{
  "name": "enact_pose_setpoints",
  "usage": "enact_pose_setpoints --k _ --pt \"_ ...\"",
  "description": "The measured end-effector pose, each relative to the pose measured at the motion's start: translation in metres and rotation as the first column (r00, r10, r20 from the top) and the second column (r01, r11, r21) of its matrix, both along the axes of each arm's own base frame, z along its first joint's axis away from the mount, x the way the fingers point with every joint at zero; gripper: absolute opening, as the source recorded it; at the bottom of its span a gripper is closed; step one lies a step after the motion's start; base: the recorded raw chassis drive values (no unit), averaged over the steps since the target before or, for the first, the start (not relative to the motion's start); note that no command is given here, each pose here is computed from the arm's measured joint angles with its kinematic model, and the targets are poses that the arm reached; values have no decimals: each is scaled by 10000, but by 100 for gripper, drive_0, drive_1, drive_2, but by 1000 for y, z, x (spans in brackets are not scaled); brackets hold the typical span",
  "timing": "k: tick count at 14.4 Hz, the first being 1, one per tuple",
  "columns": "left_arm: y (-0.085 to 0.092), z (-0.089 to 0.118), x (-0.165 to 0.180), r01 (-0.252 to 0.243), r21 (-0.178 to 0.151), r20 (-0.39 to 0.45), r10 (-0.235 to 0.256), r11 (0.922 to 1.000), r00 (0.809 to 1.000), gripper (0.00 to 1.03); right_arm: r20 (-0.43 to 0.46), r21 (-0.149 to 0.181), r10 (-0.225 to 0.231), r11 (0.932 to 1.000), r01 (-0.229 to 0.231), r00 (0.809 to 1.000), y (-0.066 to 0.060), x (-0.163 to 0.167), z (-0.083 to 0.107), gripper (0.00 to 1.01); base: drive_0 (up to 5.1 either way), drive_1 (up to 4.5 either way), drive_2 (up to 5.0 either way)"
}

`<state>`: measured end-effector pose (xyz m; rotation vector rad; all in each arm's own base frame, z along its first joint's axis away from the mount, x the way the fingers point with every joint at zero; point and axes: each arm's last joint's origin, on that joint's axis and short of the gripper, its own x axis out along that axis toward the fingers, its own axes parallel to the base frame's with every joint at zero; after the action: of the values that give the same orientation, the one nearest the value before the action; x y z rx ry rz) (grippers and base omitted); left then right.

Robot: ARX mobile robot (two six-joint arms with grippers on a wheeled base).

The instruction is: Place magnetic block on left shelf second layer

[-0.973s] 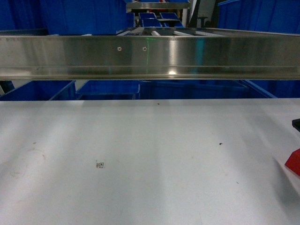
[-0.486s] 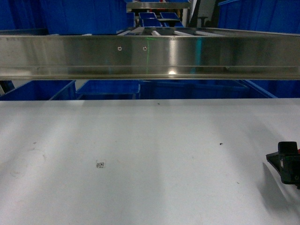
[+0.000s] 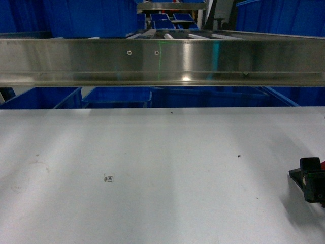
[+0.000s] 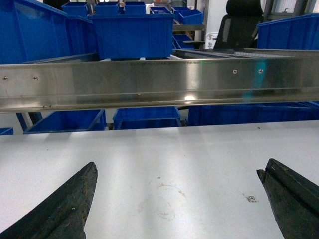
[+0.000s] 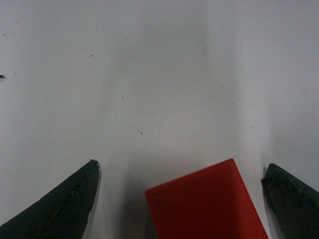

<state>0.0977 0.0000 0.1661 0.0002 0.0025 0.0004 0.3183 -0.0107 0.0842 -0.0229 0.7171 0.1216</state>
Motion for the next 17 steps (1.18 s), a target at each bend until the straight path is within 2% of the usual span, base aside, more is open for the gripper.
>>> enact_pose_setpoints --k 1,2,3,4,5,6,9,11,12,14,15,17 --pt "0 0 0 4 -4 0 -4 10000 10000 98 -14 -13 7 10000 -7 10000 0 0 -1 98 0 0 0" --pt "0 0 0 0 0 0 0 10000 10000 98 -62 -108 -39 9999 39 10000 0 0 -2 86 0 0 0" --pt "0 0 0 4 -4 0 -4 10000 10000 98 -204 -140 -39 9999 36 9998 -1 -1 -3 71 0 0 0" --pt "0 0 0 4 0 0 -4 10000 10000 98 -312 -155 -21 9999 16 9995 -1 -1 -3 60 0 0 0" --pt "0 0 0 0 -4 0 0 10000 10000 98 -394 -176 30 9998 -37 9992 -1 -2 -3 44 0 0 0" --pt "0 0 0 0 -4 0 0 10000 10000 98 -388 -229 110 9997 -119 9992 0 -2 -2 36 0 0 0" --pt "0 0 0 4 0 0 -4 10000 10000 98 -366 -207 194 9996 -201 9991 1 -3 2 34 0 0 0" --pt "0 0 0 4 0 0 -4 10000 10000 98 -285 86 370 9993 -368 9989 15 -6 13 34 0 0 0" --pt "0 0 0 4 0 0 -4 10000 10000 98 111 173 573 9982 -575 9983 24 -9 28 34 0 0 0" --pt "0 0 0 4 -4 0 -4 10000 10000 98 1690 180 800 9963 -842 9824 37 -15 77 34 0 0 0" --pt "0 0 0 0 0 0 0 10000 10000 98 2290 192 823 9958 -890 9699 40 -22 99 34 0 0 0" --pt "0 0 0 4 -4 0 -4 10000 10000 98 2988 233 644 9969 -747 9521 38 -39 131 33 0 0 0"
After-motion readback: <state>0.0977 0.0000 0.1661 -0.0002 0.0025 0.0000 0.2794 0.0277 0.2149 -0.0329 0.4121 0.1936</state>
